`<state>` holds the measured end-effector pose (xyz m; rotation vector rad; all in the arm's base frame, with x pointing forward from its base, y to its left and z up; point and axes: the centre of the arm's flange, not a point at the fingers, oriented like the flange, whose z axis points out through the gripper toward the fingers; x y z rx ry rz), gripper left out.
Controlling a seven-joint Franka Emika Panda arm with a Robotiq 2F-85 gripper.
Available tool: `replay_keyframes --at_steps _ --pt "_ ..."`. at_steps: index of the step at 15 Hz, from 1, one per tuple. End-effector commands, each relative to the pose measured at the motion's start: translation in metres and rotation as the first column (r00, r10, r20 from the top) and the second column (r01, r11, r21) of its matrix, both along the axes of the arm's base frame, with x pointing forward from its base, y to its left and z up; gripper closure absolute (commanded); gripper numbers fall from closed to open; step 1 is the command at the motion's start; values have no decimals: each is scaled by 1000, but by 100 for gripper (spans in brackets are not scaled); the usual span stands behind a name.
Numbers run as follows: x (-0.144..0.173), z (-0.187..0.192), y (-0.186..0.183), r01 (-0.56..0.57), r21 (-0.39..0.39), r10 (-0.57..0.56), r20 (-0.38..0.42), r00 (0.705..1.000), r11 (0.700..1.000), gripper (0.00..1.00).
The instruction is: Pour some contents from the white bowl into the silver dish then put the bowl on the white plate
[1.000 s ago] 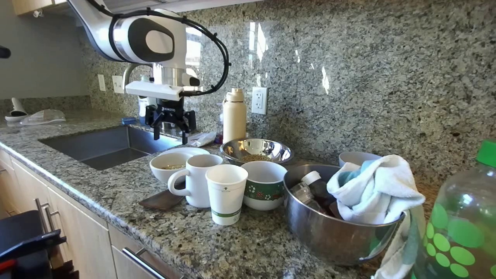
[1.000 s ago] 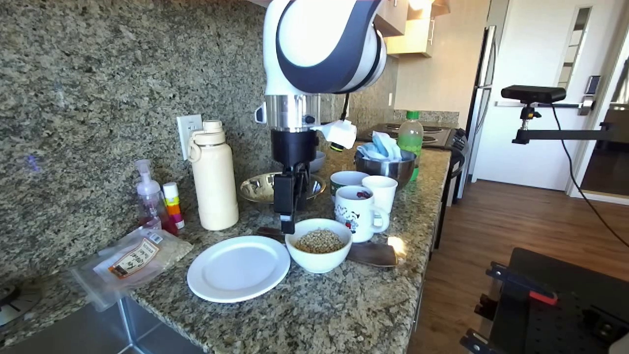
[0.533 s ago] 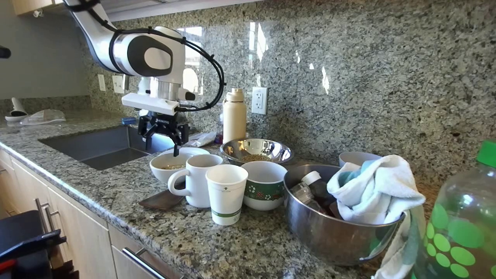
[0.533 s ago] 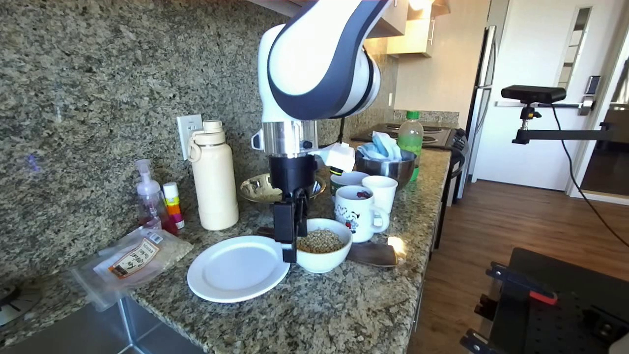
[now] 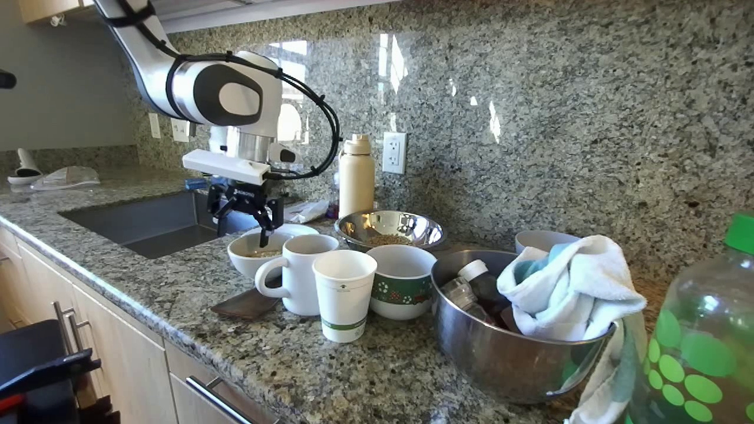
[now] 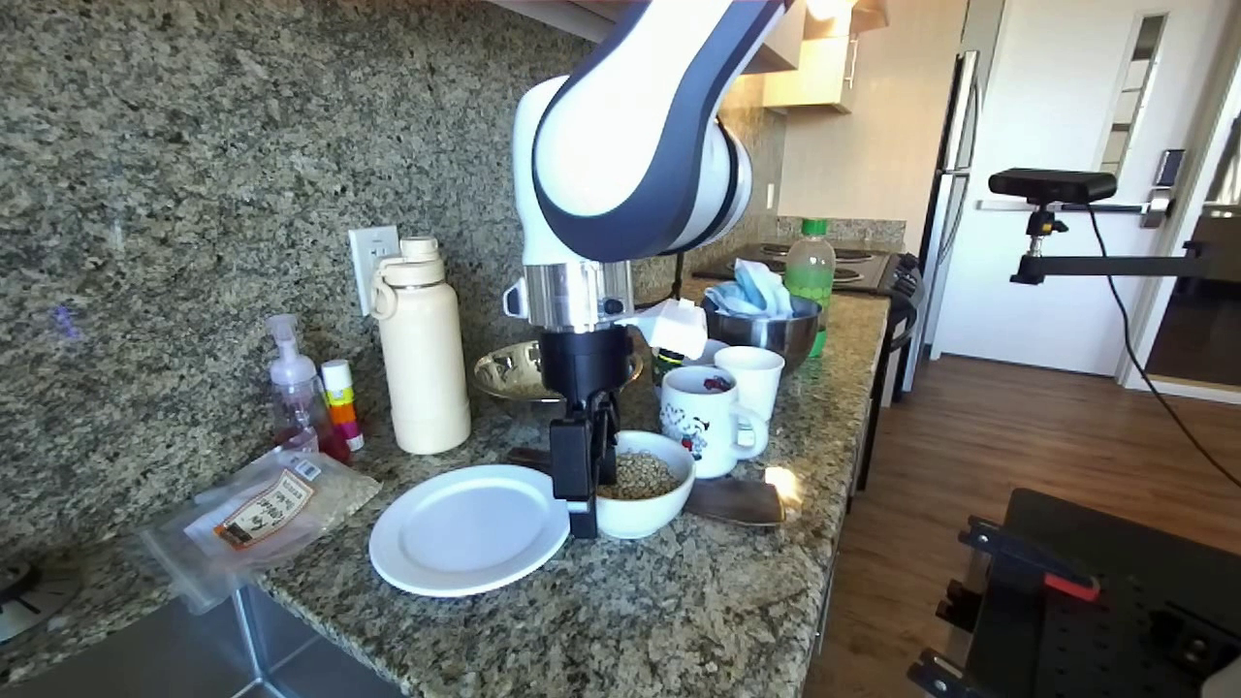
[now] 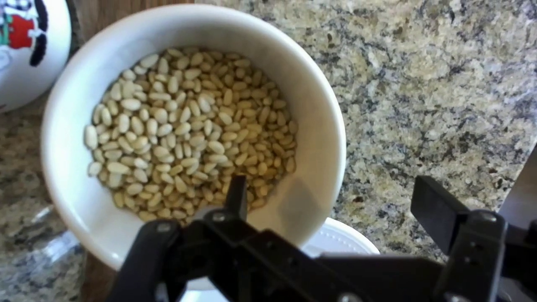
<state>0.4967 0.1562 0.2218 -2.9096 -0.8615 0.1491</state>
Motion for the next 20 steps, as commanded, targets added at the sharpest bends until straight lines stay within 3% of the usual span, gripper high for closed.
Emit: replay_keyframes --at_steps 1,5,7,16,20 --pt "-8 -2 -2 1 19 -1 13 1000 1000 0" --pt "-13 -6 -1 -1 23 0 12 1000 1000 0" --pt "-16 -7 0 0 21 -1 20 1000 1000 28" --pt "-17 -3 2 8 11 -9 44 999 1000 96" --pt "-14 10 -5 35 6 -35 65 997 999 97"
